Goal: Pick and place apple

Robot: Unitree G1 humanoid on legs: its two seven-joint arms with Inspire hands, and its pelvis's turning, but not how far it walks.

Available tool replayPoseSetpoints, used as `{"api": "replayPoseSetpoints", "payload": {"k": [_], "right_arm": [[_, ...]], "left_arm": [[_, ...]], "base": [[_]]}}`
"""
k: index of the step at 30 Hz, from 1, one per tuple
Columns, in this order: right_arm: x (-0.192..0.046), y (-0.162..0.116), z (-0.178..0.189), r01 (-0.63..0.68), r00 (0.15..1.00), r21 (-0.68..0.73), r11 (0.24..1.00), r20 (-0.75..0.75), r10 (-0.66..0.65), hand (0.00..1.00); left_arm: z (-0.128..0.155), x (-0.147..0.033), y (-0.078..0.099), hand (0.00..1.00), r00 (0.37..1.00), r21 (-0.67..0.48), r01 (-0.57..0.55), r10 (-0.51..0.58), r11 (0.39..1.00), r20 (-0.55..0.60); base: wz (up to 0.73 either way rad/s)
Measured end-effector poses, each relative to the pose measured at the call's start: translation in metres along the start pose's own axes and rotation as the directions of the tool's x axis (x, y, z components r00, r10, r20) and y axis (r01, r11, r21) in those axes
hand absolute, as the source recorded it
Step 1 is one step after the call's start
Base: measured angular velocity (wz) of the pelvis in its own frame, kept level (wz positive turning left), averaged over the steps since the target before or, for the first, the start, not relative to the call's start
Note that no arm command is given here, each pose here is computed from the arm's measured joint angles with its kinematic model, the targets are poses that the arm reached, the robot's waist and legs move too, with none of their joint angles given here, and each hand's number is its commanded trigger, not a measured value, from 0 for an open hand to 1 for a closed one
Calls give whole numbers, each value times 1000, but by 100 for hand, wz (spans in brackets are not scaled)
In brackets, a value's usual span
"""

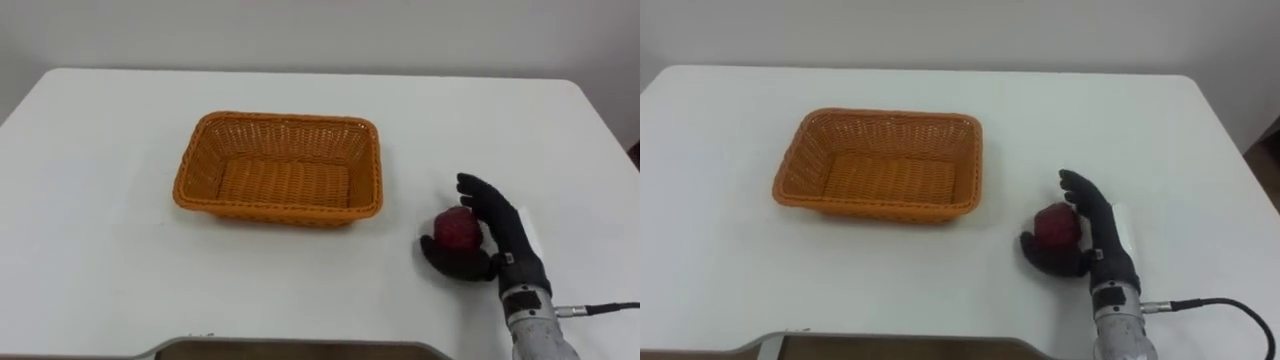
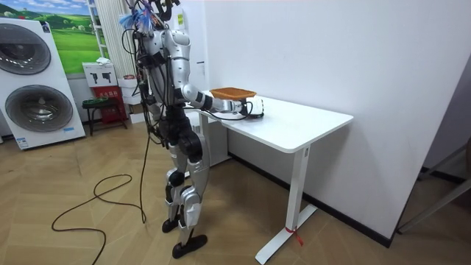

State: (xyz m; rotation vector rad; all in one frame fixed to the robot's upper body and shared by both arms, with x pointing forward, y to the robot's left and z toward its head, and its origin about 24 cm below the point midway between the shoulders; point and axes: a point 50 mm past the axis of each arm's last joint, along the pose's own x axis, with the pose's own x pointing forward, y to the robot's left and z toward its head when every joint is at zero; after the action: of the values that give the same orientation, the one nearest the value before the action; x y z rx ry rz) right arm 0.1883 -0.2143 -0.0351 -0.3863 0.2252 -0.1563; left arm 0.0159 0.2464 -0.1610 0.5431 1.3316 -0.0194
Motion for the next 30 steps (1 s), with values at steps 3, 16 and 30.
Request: {"api": "replayPoseSetpoints", "payload": {"k": [3, 16, 30], "right_arm": [[1, -1, -1, 17, 1000, -1, 1000, 1, -17, 100], [6, -1, 1, 47, 999, 8, 999, -2, -47, 100], [22, -6, 34, 78, 992, 23, 997, 97, -80, 100]], "left_arm": [[0, 0, 0, 0, 1000, 0, 0, 0, 1000, -1], [1, 0, 0, 0, 1000, 4, 1, -1, 1000, 2], [3, 1, 2, 0, 1000, 8, -1, 1, 1000, 5]], "base": [[0], [0], [0]]}}
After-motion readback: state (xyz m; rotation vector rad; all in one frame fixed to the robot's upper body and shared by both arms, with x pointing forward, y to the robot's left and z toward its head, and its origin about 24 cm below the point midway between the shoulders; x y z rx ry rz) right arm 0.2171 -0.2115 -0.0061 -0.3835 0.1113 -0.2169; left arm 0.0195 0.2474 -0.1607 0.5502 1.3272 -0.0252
